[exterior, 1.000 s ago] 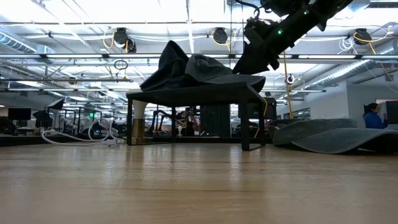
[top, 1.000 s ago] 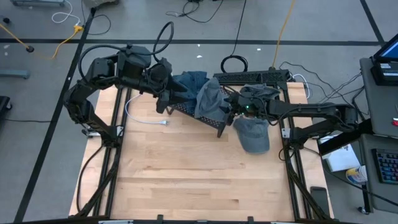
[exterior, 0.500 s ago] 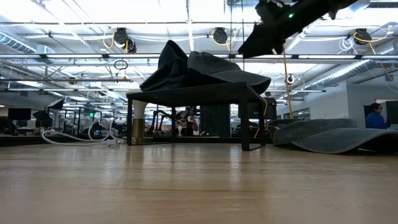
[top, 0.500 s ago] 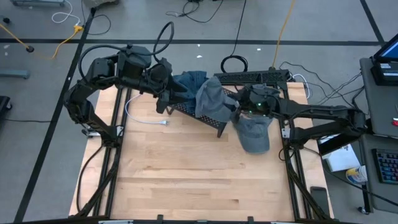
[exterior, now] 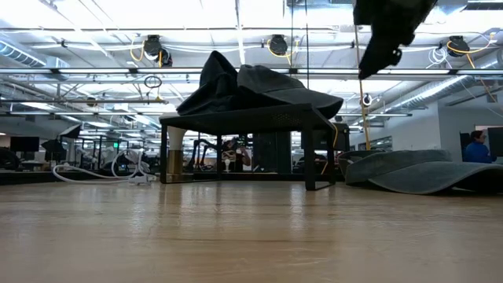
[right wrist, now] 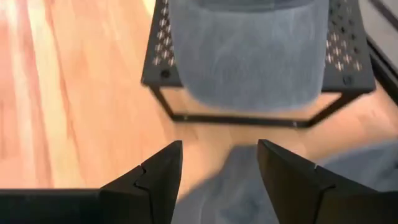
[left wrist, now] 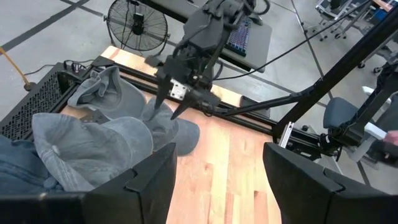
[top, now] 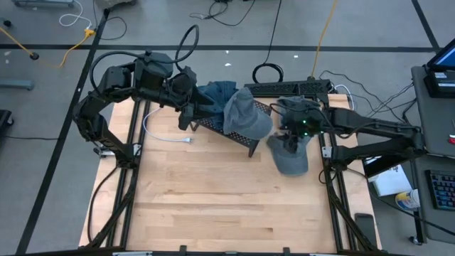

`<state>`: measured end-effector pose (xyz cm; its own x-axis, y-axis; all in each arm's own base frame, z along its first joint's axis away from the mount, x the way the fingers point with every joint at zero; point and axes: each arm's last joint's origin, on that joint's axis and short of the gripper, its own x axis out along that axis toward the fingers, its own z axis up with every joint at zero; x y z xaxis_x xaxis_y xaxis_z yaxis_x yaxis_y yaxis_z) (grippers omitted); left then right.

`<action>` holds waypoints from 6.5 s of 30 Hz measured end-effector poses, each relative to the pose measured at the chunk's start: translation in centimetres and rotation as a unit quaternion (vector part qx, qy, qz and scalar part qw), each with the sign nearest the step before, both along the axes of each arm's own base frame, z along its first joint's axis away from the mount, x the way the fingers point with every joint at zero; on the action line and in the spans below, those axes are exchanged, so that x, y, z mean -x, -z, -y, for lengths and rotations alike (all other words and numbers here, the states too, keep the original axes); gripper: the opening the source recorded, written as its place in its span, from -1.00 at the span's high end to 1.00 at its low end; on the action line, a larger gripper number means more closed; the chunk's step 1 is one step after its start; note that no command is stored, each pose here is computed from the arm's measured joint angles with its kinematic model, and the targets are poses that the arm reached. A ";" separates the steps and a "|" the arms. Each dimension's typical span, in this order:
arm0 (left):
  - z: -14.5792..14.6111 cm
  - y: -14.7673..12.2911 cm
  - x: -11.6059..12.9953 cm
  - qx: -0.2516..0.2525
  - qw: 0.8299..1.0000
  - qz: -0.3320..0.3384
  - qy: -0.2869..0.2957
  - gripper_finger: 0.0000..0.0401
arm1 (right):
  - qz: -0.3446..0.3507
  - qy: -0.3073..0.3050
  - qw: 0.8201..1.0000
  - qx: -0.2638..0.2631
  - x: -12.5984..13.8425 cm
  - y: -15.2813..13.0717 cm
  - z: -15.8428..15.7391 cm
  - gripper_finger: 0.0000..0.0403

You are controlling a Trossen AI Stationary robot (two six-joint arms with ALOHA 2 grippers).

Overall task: Pick & Place hat
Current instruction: Stack the bottom gray cap on the gray cap on the shelf

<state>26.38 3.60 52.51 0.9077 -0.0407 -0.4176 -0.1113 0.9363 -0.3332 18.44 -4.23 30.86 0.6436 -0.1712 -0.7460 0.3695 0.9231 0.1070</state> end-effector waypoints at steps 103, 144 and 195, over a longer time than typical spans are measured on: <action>-0.5 0.5 0.3 0.026 0.999 -0.028 -0.014 -0.21 | -0.369 -0.095 0.822 0.424 2.0 11.6 -19.1 0.98; -4.4 0.0 3.8 0.256 0.966 -0.042 0.014 -0.21 | -0.173 -0.234 0.615 0.733 -1.9 -5.5 -18.0 0.99; -10.3 -1.9 9.1 0.254 0.965 0.066 -0.002 -0.21 | 0.034 -0.111 0.532 0.839 -10.8 -14.0 -8.5 0.99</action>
<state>17.26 13.89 54.36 0.9520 -0.2064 -0.2260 -0.0404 0.6473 -0.7612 29.21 4.28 44.89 0.8023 -0.4742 0.3625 0.2795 -0.2382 -0.9301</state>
